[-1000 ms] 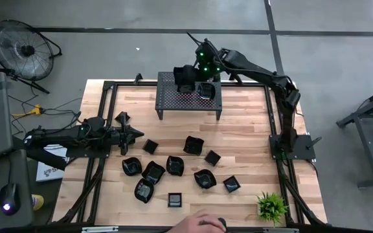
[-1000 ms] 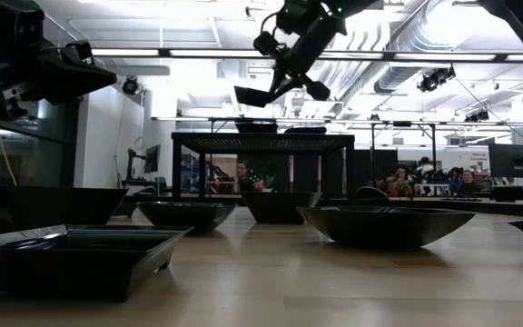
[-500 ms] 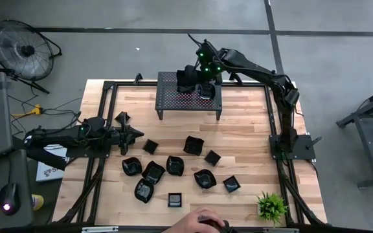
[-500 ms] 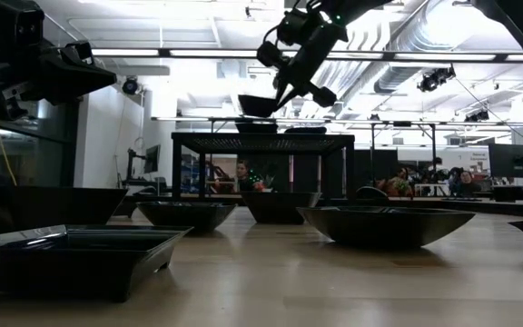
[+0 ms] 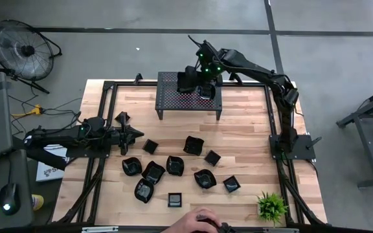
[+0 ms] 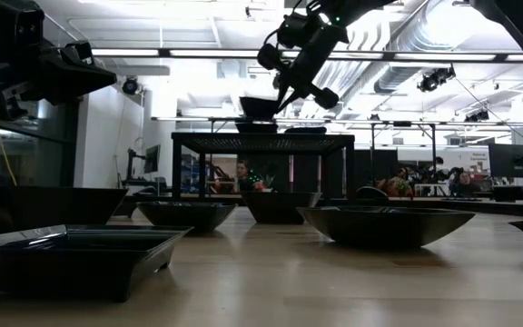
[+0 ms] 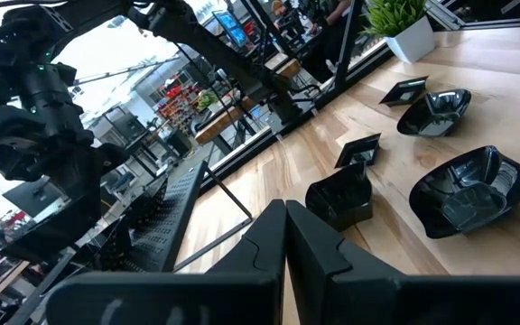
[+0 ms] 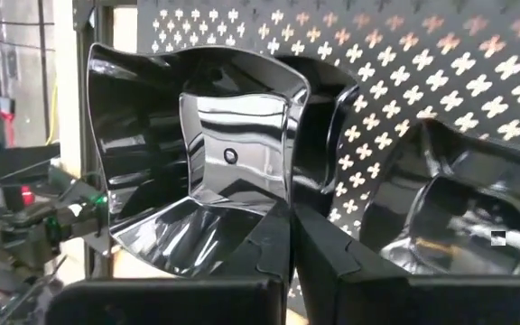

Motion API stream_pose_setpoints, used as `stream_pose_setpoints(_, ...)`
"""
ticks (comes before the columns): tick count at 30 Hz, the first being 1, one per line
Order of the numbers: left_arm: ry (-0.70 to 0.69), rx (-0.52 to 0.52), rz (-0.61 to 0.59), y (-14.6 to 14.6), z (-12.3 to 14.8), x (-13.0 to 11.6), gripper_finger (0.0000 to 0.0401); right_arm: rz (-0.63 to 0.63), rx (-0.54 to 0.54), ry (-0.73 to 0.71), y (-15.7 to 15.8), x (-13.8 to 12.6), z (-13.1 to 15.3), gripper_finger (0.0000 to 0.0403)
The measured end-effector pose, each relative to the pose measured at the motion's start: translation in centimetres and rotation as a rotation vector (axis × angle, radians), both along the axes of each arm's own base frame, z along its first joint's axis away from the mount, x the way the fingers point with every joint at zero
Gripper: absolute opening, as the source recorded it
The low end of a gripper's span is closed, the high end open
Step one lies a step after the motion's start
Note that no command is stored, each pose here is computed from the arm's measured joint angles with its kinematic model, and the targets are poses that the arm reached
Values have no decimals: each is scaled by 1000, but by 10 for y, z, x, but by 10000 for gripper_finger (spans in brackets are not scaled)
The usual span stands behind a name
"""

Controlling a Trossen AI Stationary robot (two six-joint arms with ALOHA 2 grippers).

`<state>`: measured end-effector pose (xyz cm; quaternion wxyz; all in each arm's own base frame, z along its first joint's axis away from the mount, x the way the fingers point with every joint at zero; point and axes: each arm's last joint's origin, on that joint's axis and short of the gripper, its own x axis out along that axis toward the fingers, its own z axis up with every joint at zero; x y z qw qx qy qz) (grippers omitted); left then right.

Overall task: Pick & Place Mini shaped plates
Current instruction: Stack the distorted square plate on top of the distorted square plate on the shelf

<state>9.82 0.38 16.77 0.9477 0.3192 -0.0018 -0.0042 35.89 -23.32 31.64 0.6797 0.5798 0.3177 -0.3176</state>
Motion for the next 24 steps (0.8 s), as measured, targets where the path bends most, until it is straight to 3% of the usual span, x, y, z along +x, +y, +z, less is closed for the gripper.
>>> stream_pose_setpoints(24,1,0,7,0,0,0,3,12,24,15,2,8,-22,11)
